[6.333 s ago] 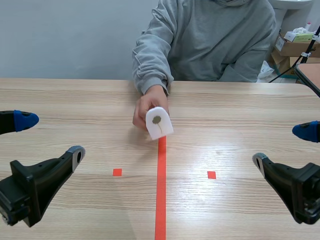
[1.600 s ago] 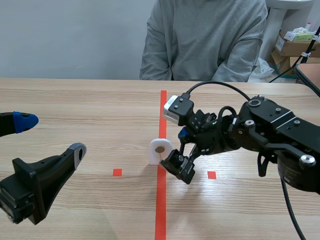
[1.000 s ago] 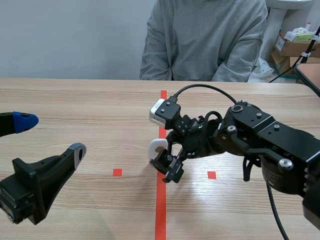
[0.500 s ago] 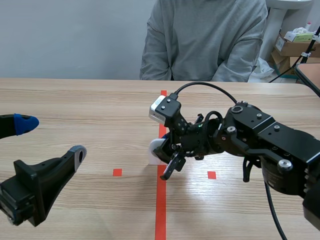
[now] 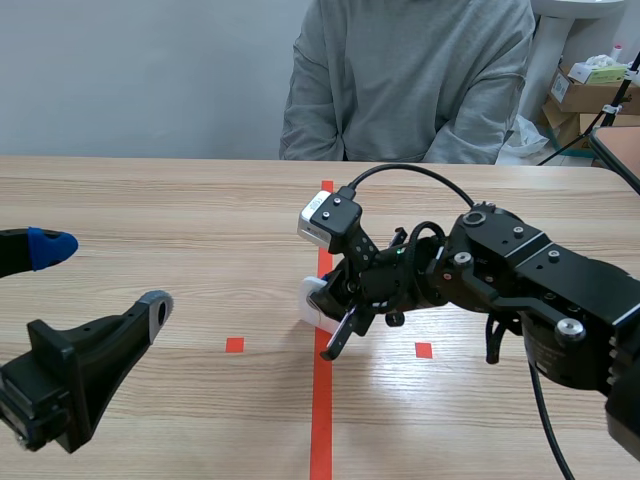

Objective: Do the leaf sorting experiment

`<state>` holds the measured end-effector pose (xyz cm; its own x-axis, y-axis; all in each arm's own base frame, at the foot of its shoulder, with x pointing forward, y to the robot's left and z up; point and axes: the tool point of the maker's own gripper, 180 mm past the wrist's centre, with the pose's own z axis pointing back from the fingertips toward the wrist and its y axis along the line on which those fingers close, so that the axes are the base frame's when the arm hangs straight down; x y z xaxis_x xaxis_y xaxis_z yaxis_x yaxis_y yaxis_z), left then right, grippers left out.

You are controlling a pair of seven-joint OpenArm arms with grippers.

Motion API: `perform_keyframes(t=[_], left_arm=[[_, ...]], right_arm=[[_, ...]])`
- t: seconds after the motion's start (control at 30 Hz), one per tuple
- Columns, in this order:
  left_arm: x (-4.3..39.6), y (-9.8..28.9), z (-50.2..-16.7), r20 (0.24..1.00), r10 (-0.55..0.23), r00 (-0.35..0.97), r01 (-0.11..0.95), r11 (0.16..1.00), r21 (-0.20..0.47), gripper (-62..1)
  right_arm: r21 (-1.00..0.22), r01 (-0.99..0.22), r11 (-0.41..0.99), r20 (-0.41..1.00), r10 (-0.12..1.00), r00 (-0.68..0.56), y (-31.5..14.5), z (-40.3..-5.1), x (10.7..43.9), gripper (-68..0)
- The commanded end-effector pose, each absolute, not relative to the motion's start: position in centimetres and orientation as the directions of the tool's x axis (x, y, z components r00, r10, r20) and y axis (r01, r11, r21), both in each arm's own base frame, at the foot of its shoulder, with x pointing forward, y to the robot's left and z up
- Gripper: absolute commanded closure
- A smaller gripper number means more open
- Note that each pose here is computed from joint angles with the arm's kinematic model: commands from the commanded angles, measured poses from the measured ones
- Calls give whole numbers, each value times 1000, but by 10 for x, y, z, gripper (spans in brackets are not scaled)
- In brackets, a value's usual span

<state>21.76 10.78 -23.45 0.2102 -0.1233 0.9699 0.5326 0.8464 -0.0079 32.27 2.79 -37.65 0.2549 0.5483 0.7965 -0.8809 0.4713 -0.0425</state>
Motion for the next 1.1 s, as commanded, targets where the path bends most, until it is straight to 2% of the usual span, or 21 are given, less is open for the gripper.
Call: perform_keyframes(t=[0.0,0.23,0.37,0.47,0.67,0.9,1.07], left_arm=[[218,106,-229,975,-105,194,532,847,-15,-623],[218,106,-229,975,-105,194,532,847,-15,-623],[218,106,-228,975,-104,194,532,846,-15,-623],[218,106,-228,976,-102,194,532,847,-17,-623],[218,106,-228,975,-102,195,532,847,-18,-623],[218,106,-229,975,-102,195,532,846,-18,-623],[218,106,-228,975,-102,195,532,846,-18,-623]], right_arm=[[-59,-880,471,815,532,230,30,-365,329,-19],[-59,-841,538,798,532,284,8,-363,339,-13],[-46,-766,641,814,468,343,-25,-353,352,-13],[-40,-657,753,826,395,402,-64,-346,366,-13],[-36,-363,931,847,221,484,-161,-330,388,-13],[-133,-81,988,853,155,499,-264,-311,392,-12],[-170,4,985,845,143,516,-307,-319,389,-12]])
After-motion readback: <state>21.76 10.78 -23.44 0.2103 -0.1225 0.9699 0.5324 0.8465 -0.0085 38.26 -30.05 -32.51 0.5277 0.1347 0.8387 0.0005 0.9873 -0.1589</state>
